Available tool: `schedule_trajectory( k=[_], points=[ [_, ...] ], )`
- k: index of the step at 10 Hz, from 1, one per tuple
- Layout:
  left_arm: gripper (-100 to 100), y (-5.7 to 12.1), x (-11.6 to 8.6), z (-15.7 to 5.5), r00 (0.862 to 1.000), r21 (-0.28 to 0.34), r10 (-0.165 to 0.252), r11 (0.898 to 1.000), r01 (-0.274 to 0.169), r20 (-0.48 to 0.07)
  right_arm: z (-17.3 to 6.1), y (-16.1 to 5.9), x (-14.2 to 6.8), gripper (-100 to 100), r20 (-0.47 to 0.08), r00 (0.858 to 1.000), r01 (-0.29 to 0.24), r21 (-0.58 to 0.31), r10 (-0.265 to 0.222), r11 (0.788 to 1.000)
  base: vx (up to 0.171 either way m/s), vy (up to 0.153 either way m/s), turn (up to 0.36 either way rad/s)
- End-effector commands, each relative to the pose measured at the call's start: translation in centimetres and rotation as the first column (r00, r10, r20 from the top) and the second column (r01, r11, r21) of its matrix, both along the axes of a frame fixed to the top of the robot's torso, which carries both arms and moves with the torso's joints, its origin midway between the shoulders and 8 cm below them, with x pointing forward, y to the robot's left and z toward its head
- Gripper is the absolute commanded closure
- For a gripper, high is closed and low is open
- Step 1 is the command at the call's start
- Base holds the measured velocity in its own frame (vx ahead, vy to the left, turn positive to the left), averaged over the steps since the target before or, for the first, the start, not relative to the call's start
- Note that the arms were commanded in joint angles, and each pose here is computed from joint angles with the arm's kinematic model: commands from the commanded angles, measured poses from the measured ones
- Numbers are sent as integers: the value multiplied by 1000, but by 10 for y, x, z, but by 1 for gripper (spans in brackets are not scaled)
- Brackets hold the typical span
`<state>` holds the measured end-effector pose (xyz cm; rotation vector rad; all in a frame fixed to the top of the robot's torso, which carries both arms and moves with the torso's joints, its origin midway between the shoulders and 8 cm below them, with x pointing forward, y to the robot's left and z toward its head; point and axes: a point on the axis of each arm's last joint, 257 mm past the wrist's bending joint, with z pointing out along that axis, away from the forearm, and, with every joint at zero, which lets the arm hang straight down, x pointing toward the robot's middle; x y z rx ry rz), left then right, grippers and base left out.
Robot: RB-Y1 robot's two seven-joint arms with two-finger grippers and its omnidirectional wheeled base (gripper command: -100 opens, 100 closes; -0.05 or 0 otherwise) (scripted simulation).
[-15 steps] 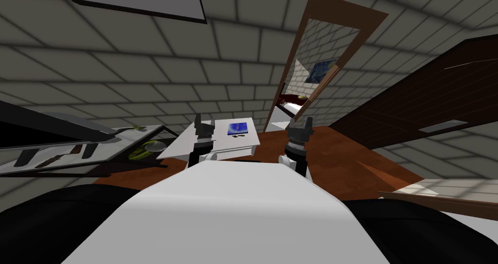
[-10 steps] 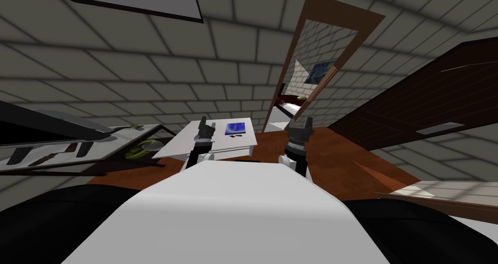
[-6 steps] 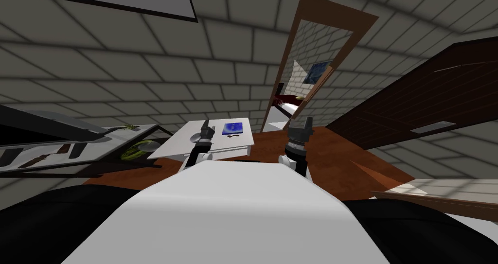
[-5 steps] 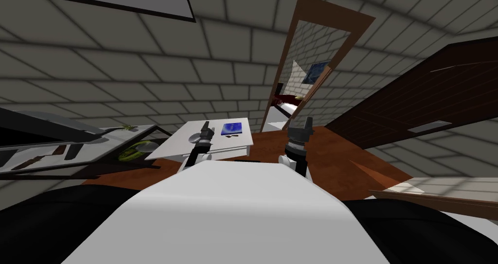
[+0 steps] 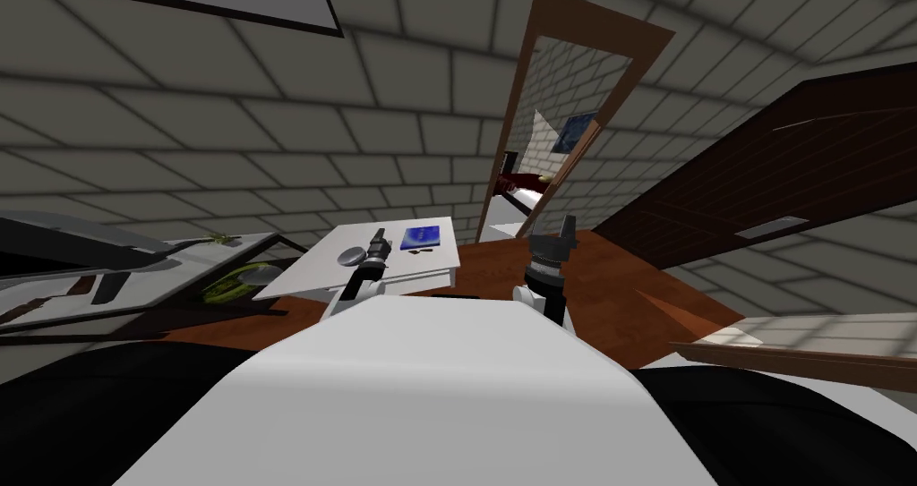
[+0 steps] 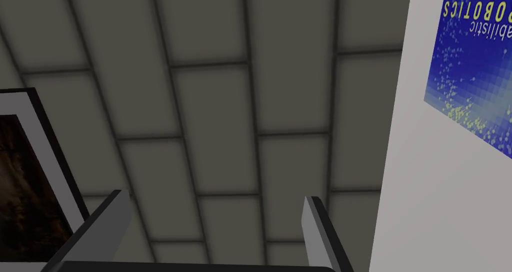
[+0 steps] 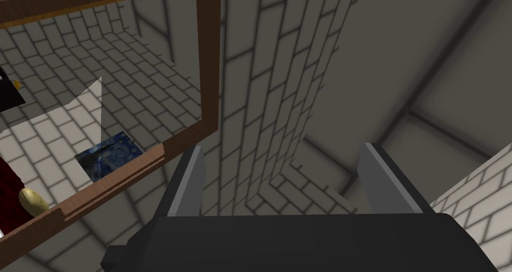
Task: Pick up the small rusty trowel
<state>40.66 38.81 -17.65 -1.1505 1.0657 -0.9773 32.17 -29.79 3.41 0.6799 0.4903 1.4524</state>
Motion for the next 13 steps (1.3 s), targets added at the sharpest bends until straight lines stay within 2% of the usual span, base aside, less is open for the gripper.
schedule_trajectory(
  k=[1, 3, 4, 5, 6, 7, 8, 9, 10, 11, 12, 13],
  points=[
    [-100, 8, 1, -16, 999, -1, 14, 1000, -14, -36, 0, 0, 0, 0, 0, 1000, 0, 0, 0, 1000, 5, -56, -24],
    [-100, 35, 4, -47, 990, 4, 57, 998, -57, -132, 0, 0, 0, 0, 0, 1000, 0, 0, 0, 1000, 14, -79, -89],
    [-100, 38, 2, -58, 986, -1, 62, 998, -63, -155, 0, 0, 0, 0, 0, 1000, 0, 0, 0, 1000, 4, -72, -34],
    [-100, 52, 1, -75, 975, -1, 84, 996, -86, -206, 0, 0, 0, 0, 0, 1000, 0, 0, 0, 1000, 11, -69, -79],
    [-100, 53, 1, -79, 973, -2, 86, 996, -89, -214, 0, 0, 0, 0, 0, 1000, 0, 0, 0, 1000, 7, -52, -42],
    [-100, 66, 1, -90, 962, 0, 105, 994, -108, -252, 0, 0, 0, 0, 0, 1000, 0, 0, 0, 1000, 4, -56, -106],
    [-100, 68, -2, -100, 956, -3, 110, 993, -115, -273, 0, 0, 0, 0, 0, 1000, 0, 0, 0, 1000, 6, -44, -51],
    [-100, 81, -1, -110, 943, -1, 127, 991, -134, -309, 0, 0, 0, 0, 0, 1000, 0, 0, 0, 1000, 13, -55, -100],
    [-100, 84, -5, -121, 935, -5, 133, 990, -142, -330, 0, 0, 0, 0, 0, 1000, 0, 0, 0, 1000, 11, -49, -49],
    [-100, 97, -5, -129, 919, -3, 149, 987, -161, -364, 0, 0, 0, 0, 0, 1000, 0, 0, 0, 1000, 6, -57, -97],
    [-100, 99, -9, -141, 910, -6, 154, 986, -169, -386, 0, 0, 0, 0, 0, 1000, 0, 0, 0, 1000, 3, -46, -58],
    [-100, 112, -10, -150, 893, -5, 170, 982, -189, -417, 0, 0, 0, 0, 0, 1000, 0, 0, 0, 1000, 5, -47, -109]
  ],
)
